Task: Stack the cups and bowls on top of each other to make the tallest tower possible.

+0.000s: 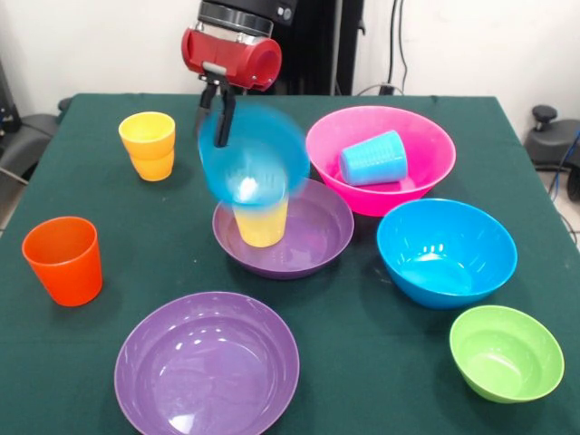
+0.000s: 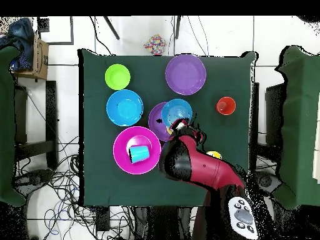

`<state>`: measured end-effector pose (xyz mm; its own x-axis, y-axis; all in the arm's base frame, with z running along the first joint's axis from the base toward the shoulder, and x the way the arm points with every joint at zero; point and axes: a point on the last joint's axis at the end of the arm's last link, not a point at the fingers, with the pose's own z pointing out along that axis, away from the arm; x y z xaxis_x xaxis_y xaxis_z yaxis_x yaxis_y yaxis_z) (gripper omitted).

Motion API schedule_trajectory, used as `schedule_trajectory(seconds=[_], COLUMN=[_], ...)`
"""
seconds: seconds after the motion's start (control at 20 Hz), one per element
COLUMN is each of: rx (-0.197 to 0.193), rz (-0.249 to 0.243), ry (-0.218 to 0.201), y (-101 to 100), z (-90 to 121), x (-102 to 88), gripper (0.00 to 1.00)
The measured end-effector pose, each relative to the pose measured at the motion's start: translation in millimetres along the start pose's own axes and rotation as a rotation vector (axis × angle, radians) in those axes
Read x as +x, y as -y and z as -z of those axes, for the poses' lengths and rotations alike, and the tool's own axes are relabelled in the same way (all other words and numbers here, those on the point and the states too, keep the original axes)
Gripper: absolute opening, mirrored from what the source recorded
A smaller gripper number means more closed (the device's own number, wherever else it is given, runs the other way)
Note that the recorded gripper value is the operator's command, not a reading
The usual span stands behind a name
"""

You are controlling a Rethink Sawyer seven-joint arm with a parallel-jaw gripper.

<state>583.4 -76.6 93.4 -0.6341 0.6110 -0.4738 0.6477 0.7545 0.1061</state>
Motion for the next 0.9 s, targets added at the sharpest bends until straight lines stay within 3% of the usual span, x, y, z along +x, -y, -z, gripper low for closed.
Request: schedule_trajectory(seconds=[0.9], rx=[0.003], rz=[0.018], ry=[0.004], y=[-4.1], z=[3.6], x=[4.2], gripper=[1.00])
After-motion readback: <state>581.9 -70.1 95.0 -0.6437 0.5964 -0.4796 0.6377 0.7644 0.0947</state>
